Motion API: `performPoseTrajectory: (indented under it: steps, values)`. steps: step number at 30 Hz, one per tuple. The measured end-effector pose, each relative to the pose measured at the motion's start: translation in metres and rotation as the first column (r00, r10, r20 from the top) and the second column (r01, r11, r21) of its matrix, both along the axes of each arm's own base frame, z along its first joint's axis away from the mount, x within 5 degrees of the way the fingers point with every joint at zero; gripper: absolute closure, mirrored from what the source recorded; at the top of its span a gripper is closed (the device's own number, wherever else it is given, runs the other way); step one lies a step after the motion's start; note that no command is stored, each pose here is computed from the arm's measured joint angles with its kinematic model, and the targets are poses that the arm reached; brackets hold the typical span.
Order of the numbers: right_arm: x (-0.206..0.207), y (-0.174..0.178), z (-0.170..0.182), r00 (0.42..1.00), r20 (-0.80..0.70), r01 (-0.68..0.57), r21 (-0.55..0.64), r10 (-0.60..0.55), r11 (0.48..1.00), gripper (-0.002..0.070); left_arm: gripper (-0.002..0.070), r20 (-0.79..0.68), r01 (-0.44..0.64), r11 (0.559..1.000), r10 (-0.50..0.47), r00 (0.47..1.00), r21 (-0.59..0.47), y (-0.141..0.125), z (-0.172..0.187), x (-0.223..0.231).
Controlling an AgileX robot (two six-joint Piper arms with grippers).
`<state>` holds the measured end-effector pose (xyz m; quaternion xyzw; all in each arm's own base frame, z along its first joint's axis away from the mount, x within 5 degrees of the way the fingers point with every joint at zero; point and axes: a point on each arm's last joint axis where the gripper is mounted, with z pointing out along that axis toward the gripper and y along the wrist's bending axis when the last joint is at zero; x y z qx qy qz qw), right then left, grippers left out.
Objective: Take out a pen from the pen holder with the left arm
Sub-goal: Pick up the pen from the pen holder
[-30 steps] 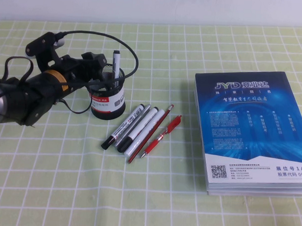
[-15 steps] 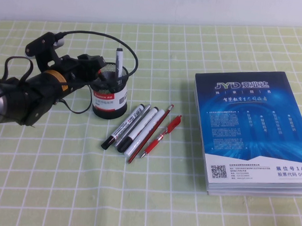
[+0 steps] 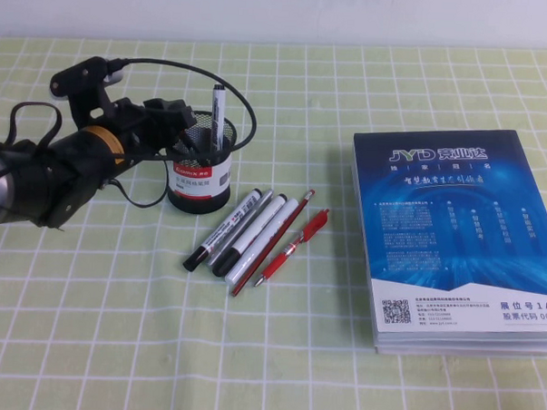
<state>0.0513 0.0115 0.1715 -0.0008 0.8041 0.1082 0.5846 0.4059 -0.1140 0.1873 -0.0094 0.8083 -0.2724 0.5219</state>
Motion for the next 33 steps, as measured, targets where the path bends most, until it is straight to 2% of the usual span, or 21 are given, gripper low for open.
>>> performPoseTrajectory:
  steps: [4, 6, 11, 16, 23, 29, 33]
  values:
    - [0.0000, 0.0000, 0.0000, 1.000, 0.000, 0.000, 0.000, 0.000, 1.000, 0.0691, 0.0538, 0.008, 0.006, 1.000, -0.006, 1.000, 0.015, 0.0000, 0.0001, 0.0000]
    - [0.0000, 0.0000, 0.0000, 1.000, 0.000, 0.000, 0.000, 0.000, 1.000, 0.0691, 0.0506, 0.009, 0.006, 1.000, -0.007, 1.000, 0.021, 0.0001, -0.0001, 0.0000]
    - [0.0000, 0.0000, 0.0000, 1.000, 0.000, 0.000, 0.000, 0.000, 1.000, 0.0691, 0.0370, 0.006, 0.007, 0.999, -0.007, 1.000, 0.031, 0.0003, -0.0010, 0.0000]
    - [0.0000, 0.0000, 0.0000, 1.000, 0.000, 0.000, 0.000, 0.000, 1.000, 0.0691, 0.0335, 0.008, -0.004, 0.999, 0.004, 1.000, 0.036, 0.0059, -0.0010, 0.0015]
    - [0.0000, 0.0000, 0.0000, 1.000, 0.000, 0.000, 0.000, 0.000, 1.000, 0.0691, 0.0345, 0.035, -0.004, 1.000, 0.004, 0.999, 0.020, 0.0088, 0.0037, 0.0023]
    - [0.0000, 0.0000, 0.0000, 1.000, 0.000, 0.000, 0.000, 0.000, 1.000, 0.0691, 0.0456, 0.037, -0.006, 1.000, 0.005, 0.999, 0.011, 0.0088, 0.0050, 0.0022]
    - [0.0000, 0.0000, 0.0000, 1.000, 0.000, 0.000, 0.000, 0.000, 1.000, 0.0691, 0.0498, 0.027, -0.013, 1.000, 0.013, 1.000, -0.016, 0.0087, 0.0052, 0.0023]
